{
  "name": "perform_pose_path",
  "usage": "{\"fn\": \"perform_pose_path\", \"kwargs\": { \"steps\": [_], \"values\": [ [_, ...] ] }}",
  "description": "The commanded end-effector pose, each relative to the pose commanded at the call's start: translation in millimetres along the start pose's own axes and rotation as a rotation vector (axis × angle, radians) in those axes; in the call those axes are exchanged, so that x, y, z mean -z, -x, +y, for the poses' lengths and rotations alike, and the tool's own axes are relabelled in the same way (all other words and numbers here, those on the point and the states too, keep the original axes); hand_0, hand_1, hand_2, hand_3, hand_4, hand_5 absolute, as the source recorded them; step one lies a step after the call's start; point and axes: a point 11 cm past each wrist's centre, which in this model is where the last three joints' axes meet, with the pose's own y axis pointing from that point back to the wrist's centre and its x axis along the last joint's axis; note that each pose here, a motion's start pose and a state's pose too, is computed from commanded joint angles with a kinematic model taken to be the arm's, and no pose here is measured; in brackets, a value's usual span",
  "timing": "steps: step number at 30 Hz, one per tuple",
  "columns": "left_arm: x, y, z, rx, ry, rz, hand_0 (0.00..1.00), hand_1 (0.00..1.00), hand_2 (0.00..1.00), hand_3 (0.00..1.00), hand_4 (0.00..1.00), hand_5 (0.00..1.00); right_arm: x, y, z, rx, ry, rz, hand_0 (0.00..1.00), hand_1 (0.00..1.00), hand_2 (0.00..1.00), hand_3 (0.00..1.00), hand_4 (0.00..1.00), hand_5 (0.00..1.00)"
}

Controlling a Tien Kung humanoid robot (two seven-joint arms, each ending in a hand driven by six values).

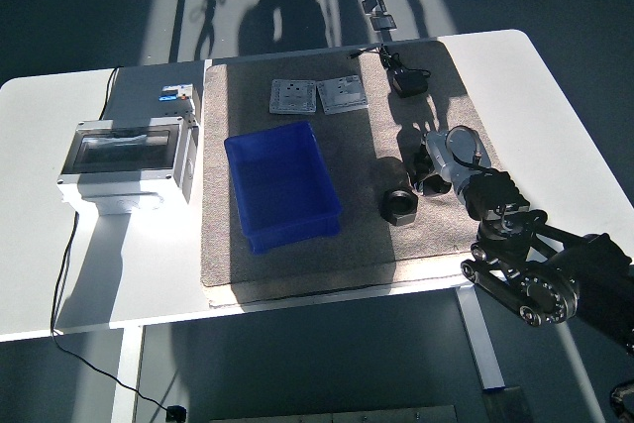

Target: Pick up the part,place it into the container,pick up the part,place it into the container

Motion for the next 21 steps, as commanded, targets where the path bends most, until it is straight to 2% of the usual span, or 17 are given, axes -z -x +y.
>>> {"fn": "perform_pose_path", "kwargs": {
  "steps": [3, 7, 10, 12, 13, 16, 18, 19, 21],
  "values": [
    [0.1, -0.3, 0.0, 0.000, 0.000, 0.001, 0.673, 0.613, 0.584, 0.636, 0.658, 0.697, -0.8, -8.0, -0.8, -0.036, -0.012, -0.018, 0.646, 0.271, 0.293, 0.404, 0.281, 0.077],
    [0.5, -0.6, 0.0, -0.002, 0.000, 0.005, 0.673, 0.612, 0.583, 0.639, 0.665, 0.712, 6.3, -29.4, 1.4, -0.126, -0.065, -0.102, 0.644, 0.270, 0.291, 0.401, 0.253, 0.073],
    [0.7, -1.1, -0.1, -0.004, 0.001, 0.011, 0.673, 0.612, 0.583, 0.639, 0.665, 0.712, 27.0, -41.6, 8.1, -0.170, -0.164, -0.192, 0.644, 0.270, 0.291, 0.401, 0.253, 0.073],
    [0.0, -2.2, -0.2, -0.007, 0.002, 0.010, 0.672, 0.609, 0.583, 0.637, 0.666, 0.710, 51.2, -47.7, 15.3, -0.175, -0.260, -0.257, 0.644, 0.270, 0.291, 0.401, 0.253, 0.073],
    [-0.5, -2.6, -0.2, -0.007, 0.003, 0.009, 0.672, 0.609, 0.583, 0.637, 0.666, 0.710, 59.0, -49.0, 17.7, -0.170, -0.289, -0.278, 0.667, 0.281, 0.315, 0.489, 0.259, 0.075],
    [-2.7, -4.2, -0.4, -0.010, 0.006, 0.001, 0.672, 0.609, 0.583, 0.637, 0.666, 0.710, 100.1, -55.2, 33.0, -0.162, -0.434, -0.342, 0.667, 0.281, 0.315, 0.489, 0.259, 0.075],
    [-3.5, -4.9, -0.4, -0.012, 0.007, 0.001, 0.672, 0.609, 0.583, 0.637, 0.666, 0.710, 126.7, -59.6, 46.3, -0.178, -0.526, -0.331, 0.667, 0.281, 0.315, 0.489, 0.259, 0.075],
    [-3.8, -5.2, -0.4, -0.013, 0.008, 0.002, 0.674, 0.606, 0.579, 0.640, 0.677, 0.716, 139.5, -62.6, 53.5, -0.196, -0.567, -0.316, 0.665, 0.377, 0.381, 0.501, 0.267, 0.071],
    [-4.5, -5.8, -0.5, -0.014, 0.010, 0.005, 0.674, 0.606, 0.579, 0.640, 0.677, 0.716, 155.0, -63.2, 61.6, -0.215, -0.612, -0.273, 0.665, 0.377, 0.381, 0.501, 0.267, 0.071]
  ]
}}
